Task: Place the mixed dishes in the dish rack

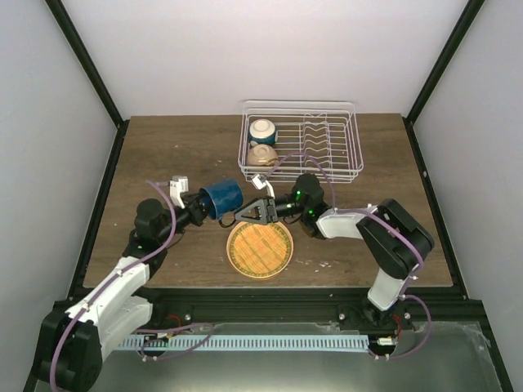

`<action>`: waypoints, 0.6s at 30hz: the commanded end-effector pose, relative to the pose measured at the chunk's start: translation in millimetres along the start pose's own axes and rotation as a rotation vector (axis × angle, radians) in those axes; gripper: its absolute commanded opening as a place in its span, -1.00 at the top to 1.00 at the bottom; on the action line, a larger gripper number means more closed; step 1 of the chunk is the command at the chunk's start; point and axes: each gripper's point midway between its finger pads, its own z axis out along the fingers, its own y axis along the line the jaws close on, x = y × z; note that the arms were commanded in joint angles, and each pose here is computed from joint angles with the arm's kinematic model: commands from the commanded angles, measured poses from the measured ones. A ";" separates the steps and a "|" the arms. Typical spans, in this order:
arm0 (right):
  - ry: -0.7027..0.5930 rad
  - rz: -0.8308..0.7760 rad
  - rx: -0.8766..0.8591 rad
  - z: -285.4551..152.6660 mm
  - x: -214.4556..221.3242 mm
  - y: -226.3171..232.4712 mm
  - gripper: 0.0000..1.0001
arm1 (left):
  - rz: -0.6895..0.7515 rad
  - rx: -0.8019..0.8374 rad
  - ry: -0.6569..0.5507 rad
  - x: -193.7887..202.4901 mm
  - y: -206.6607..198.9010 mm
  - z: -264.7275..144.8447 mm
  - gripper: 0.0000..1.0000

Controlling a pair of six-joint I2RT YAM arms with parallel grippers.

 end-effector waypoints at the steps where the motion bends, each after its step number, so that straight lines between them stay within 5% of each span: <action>1: 0.017 -0.048 -0.077 12.5 -7.5 14.1 -0.04 | 0.045 0.085 -0.079 -21.2 -21.5 -3.4 1.00; 9: 0.018 -0.071 -0.109 19.4 -10.9 14.6 0.15 | 0.043 0.098 -0.083 -18.6 -21.7 -2.9 1.00; 18: -0.011 -0.117 -0.114 19.3 -19.1 22.5 0.65 | 0.012 0.104 -0.073 -8.6 -14.0 1.2 1.00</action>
